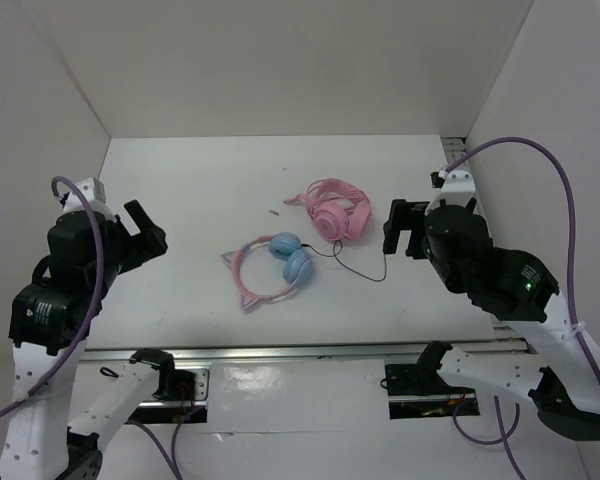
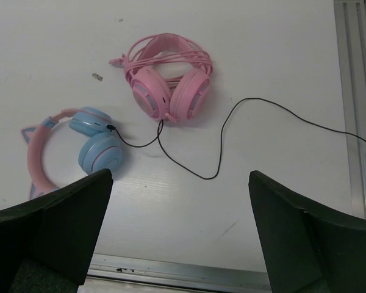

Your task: Wrap the headphones

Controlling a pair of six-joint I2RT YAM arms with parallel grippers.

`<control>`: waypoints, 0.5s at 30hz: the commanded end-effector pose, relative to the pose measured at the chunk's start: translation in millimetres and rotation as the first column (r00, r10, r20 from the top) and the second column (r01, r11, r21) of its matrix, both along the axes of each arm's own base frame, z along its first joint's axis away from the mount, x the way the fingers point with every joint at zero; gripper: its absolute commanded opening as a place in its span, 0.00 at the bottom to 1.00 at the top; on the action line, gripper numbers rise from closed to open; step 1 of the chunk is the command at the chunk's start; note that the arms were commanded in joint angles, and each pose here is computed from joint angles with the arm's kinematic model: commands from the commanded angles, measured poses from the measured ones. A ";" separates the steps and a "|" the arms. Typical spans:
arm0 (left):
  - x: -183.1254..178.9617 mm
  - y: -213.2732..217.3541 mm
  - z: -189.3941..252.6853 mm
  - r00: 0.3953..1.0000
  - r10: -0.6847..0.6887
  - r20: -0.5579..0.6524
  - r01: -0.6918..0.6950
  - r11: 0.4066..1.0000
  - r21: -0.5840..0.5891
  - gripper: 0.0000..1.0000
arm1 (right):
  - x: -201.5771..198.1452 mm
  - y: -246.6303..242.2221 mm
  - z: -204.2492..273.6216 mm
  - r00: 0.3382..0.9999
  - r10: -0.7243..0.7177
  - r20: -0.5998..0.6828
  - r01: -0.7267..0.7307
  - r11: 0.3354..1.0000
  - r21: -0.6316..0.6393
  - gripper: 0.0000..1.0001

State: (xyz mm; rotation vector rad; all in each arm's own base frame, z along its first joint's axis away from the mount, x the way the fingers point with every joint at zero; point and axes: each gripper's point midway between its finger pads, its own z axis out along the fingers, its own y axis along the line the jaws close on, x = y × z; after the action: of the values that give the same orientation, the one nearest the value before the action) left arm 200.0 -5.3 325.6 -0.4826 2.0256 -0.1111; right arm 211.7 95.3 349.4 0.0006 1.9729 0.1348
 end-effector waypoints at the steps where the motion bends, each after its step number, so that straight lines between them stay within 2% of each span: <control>1: 4.2 -11.5 5.2 0.998 -0.050 0.047 0.051 0.998 -0.034 1.00 | 4.2 4.9 9.8 0.999 -0.007 0.040 0.005 0.999 0.051 1.00; 5: 14.8 -32.7 -8.9 0.986 -0.161 0.041 0.163 0.985 -0.062 1.00 | 2.6 13.3 12.3 0.998 0.038 0.057 -0.043 0.995 0.088 1.00; 7: 24.6 -50.1 -37.6 0.972 -0.235 -0.022 0.232 0.967 -0.106 1.00 | 3.5 20.8 21.1 0.993 0.059 0.100 -0.073 0.987 0.146 1.00; 9: 36.7 -66.1 -56.9 0.963 -0.263 -0.054 0.250 0.951 -0.181 1.00 | 2.1 29.0 18.6 0.989 0.099 0.113 -0.117 0.979 0.167 1.00; 10: 39.4 -77.5 -80.3 0.949 -0.299 -0.103 0.269 0.934 -0.234 1.00 | 4.8 32.1 20.5 0.987 0.097 0.127 -0.120 0.976 0.181 1.00; 12: 50.5 -100.7 -109.5 0.931 -0.324 -0.168 0.266 0.917 -0.296 1.00 | 13.3 39.5 6.4 0.991 0.093 0.094 -0.106 0.984 0.146 1.00; 14: 63.3 -118.0 -134.6 0.922 -0.338 -0.191 0.272 0.914 -0.302 1.00 | 19.6 47.1 -10.6 0.994 0.093 0.050 -0.098 0.988 0.116 1.00; 15: 71.7 -122.6 -155.5 0.911 -0.331 -0.248 0.252 0.920 -0.299 1.00 | 24.6 53.4 -20.2 0.996 0.090 0.027 -0.092 0.990 0.105 1.00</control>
State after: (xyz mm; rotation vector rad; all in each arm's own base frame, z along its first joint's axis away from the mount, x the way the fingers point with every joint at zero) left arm 246.3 -95.6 184.1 -0.3442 2.3967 -0.4077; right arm 219.3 124.4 341.6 -0.0182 1.9288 0.2835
